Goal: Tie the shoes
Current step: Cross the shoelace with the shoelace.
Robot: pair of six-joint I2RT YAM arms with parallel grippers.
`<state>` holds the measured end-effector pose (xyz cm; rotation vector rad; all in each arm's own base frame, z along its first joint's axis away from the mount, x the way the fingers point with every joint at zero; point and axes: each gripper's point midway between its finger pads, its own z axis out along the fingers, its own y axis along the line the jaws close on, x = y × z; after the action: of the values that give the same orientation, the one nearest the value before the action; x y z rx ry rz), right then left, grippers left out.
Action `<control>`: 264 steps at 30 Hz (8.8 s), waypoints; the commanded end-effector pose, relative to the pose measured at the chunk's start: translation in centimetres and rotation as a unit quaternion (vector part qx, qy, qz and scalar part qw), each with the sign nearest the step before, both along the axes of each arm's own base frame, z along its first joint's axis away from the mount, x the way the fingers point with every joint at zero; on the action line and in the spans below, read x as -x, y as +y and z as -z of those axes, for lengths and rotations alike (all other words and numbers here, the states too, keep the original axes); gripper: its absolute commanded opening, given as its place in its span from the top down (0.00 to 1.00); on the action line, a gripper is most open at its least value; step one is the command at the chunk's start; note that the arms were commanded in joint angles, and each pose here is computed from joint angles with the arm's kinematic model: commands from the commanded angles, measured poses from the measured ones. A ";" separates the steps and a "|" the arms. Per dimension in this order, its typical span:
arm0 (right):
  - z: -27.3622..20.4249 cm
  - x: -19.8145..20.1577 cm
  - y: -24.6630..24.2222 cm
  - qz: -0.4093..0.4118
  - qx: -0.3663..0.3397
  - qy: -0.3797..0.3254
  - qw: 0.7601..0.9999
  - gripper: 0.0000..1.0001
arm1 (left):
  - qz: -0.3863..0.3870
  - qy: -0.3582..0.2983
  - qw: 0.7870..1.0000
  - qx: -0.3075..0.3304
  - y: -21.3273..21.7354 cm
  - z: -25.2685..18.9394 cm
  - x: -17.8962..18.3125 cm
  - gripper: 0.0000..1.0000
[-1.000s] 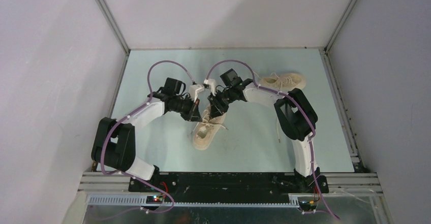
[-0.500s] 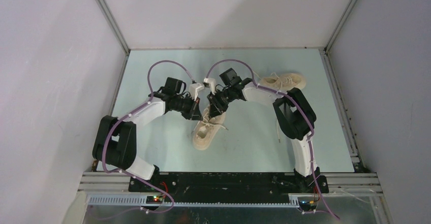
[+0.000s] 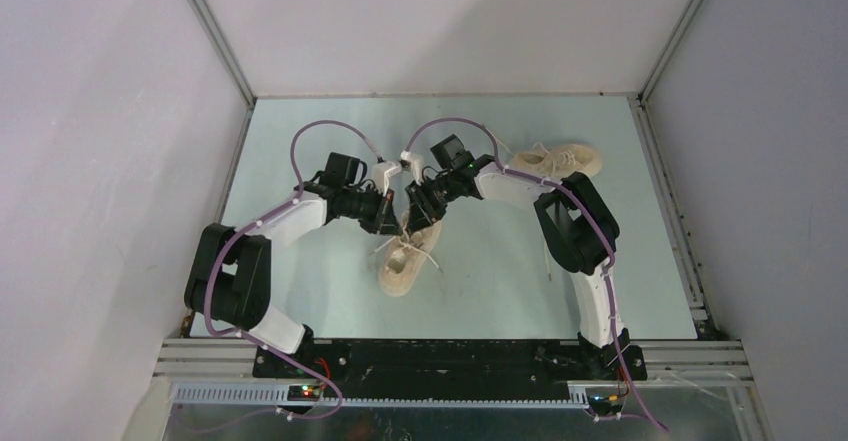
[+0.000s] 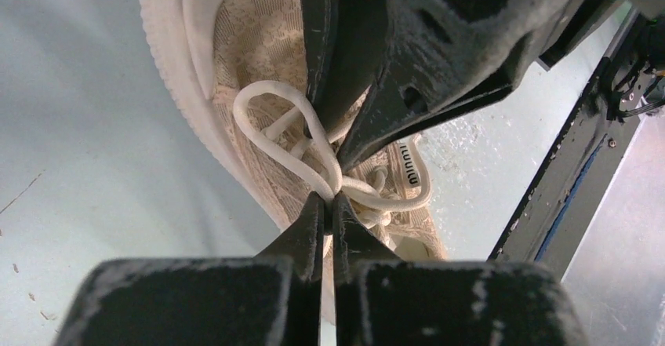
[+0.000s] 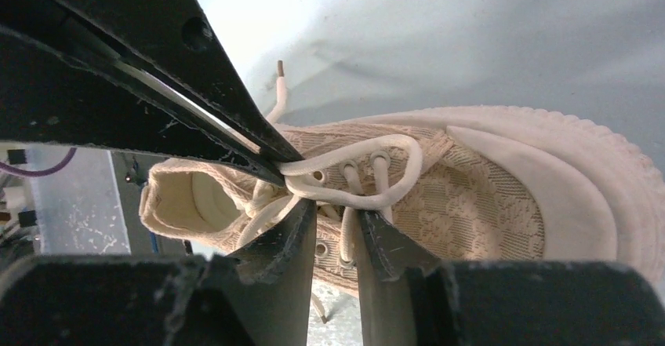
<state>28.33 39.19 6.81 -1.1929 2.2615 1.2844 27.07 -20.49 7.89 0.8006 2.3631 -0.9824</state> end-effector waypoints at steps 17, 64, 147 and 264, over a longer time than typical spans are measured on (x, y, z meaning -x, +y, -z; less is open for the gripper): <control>-2.9 5.8 6.3 -0.116 -0.092 -0.026 0.989 0.70 | 0.027 -0.016 0.999 0.018 -1.3 -0.3 0.3 1.00; -4.8 4.1 3.4 -0.050 -0.041 -0.099 0.993 0.94 | -0.060 0.036 0.995 0.066 0.3 -2.1 -2.1 0.54; -2.4 2.6 2.1 -0.083 -0.112 0.104 0.985 0.67 | -0.003 -0.134 0.990 -0.051 0.4 -2.2 0.1 1.00; -4.7 0.8 1.2 -0.065 -0.082 -0.020 0.994 0.86 | -0.201 0.022 0.979 0.020 7.6 -4.4 -3.0 0.42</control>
<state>28.73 40.01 7.42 -1.2646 2.1588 1.3905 29.74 -13.00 11.10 0.2737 2.4548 -0.8825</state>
